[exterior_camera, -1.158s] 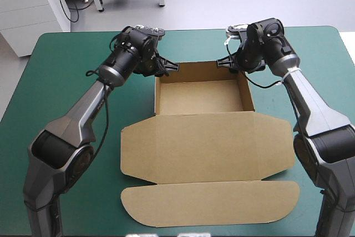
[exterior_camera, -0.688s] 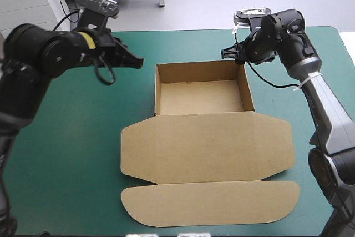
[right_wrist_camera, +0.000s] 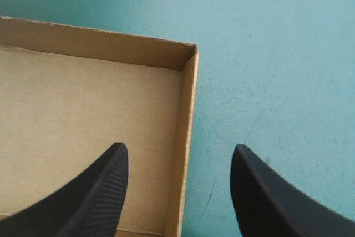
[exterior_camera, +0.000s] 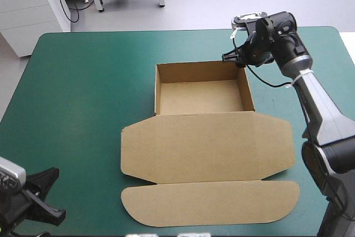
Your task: Fold the box
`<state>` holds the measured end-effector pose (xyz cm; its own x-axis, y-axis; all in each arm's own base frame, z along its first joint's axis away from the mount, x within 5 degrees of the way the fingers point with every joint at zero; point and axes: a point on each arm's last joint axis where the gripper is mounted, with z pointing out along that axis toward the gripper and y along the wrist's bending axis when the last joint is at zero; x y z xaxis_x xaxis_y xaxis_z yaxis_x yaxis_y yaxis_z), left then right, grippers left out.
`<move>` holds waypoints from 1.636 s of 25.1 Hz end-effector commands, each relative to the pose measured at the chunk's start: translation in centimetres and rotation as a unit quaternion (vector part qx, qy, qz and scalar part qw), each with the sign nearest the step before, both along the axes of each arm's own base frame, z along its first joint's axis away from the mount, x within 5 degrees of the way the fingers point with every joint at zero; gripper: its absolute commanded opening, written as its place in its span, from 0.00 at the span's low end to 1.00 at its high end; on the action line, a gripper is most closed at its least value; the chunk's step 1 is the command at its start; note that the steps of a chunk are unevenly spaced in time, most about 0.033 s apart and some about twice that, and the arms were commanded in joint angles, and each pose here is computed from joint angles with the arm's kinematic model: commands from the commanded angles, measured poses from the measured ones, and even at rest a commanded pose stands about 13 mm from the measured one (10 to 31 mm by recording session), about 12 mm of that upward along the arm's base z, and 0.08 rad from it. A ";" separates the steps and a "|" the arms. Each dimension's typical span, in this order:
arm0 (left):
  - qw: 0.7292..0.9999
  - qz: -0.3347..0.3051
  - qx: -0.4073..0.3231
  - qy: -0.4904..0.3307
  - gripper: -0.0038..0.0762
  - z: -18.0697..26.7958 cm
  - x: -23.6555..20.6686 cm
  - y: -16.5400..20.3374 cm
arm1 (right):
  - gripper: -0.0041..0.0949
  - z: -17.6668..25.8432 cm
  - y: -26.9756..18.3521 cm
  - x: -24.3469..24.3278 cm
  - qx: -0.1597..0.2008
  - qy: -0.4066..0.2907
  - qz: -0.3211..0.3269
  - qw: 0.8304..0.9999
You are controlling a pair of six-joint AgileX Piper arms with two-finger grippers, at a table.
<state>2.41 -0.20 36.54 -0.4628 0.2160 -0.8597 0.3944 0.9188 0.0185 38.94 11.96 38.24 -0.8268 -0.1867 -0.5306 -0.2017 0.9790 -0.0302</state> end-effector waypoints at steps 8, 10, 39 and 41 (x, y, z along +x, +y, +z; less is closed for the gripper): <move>0.995 -0.004 -0.079 -0.067 0.04 -6.7 -2.6 1.2 | 0.49 -6.0 -1.3 3.4 -0.001 0.079 -0.028 0.996; 0.993 -0.005 -0.086 -0.077 0.04 -7.2 -2.9 1.3 | 0.44 -7.0 -1.6 3.7 -0.008 0.092 -0.033 0.995; 0.997 0.007 -0.072 -0.029 0.04 -8.3 -2.9 1.4 | 0.02 -8.4 -34.2 -0.2 -0.077 0.119 -0.368 0.919; 0.997 0.007 -0.072 -0.029 0.04 -8.3 -2.9 1.4 | 0.09 -8.5 -33.9 -0.1 -0.065 0.119 -0.356 0.925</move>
